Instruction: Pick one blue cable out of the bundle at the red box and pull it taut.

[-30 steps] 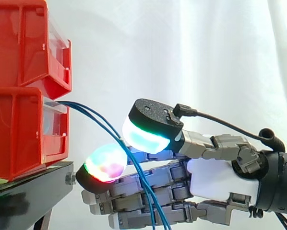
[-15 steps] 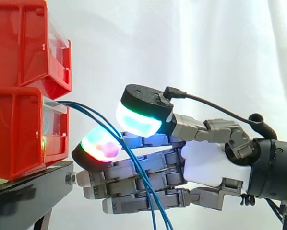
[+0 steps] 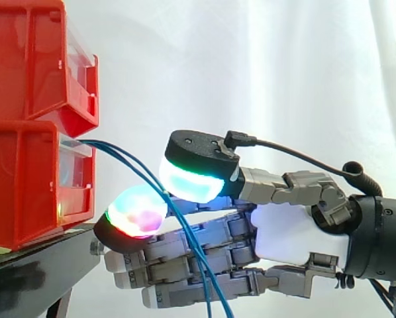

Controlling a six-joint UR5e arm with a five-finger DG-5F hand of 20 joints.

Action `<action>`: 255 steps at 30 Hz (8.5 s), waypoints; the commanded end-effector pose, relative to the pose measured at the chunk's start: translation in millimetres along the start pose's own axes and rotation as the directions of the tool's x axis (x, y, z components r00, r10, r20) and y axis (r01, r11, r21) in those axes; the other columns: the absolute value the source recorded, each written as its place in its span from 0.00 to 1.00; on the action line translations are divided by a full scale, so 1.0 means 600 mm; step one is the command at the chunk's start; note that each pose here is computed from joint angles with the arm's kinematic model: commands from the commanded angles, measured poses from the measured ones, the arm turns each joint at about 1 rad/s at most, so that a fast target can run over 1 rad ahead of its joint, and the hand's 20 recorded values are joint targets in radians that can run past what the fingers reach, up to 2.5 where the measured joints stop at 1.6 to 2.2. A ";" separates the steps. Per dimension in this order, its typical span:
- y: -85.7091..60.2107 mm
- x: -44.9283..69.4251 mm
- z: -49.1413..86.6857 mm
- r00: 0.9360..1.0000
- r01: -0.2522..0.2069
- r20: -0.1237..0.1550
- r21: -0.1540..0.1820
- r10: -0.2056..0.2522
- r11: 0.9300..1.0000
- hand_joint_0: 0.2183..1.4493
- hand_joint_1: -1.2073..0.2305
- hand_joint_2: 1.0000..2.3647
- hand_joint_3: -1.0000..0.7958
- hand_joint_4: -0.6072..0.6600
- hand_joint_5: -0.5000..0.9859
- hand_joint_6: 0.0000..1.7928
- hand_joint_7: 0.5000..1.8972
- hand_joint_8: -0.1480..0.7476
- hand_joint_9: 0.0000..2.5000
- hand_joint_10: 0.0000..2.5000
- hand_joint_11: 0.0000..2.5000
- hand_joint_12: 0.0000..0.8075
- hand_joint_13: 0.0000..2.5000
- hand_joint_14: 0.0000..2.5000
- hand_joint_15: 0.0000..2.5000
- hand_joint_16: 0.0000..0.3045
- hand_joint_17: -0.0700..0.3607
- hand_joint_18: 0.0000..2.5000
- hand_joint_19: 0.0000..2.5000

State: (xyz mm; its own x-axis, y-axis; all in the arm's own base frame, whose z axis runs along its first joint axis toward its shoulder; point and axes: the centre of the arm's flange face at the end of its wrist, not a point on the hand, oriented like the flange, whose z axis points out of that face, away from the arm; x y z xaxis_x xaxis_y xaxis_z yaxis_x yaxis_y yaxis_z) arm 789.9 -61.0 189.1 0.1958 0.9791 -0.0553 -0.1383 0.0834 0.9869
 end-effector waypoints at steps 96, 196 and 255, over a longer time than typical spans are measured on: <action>0.042 -0.045 -0.002 0.997 0.023 -0.075 0.023 -0.021 0.999 0.29 0.33 0.00 0.32 0.66 0.22 0.50 0.23 0.55 0.22 0.00 0.08 0.45 0.11 0.00 0.04 0.18 0.45 0.08 0.03; 0.050 -0.042 0.003 0.997 0.020 -0.071 0.015 -0.019 1.000 0.33 0.21 0.00 0.28 0.67 0.23 0.49 0.34 0.56 0.27 0.00 0.15 0.47 0.14 0.00 0.04 0.18 0.45 0.17 0.02; 0.064 -0.040 0.012 0.997 0.019 -0.071 0.001 -0.019 1.000 0.19 0.37 0.00 0.28 0.63 0.23 0.50 0.29 0.60 0.29 0.00 0.15 0.51 0.15 0.00 0.05 0.21 0.50 0.17 0.05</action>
State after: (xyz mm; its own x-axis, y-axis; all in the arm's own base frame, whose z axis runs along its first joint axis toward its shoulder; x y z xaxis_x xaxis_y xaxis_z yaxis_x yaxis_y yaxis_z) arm 787.1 -82.8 230.0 0.1292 0.9879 -0.0857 -0.1343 0.1030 0.9856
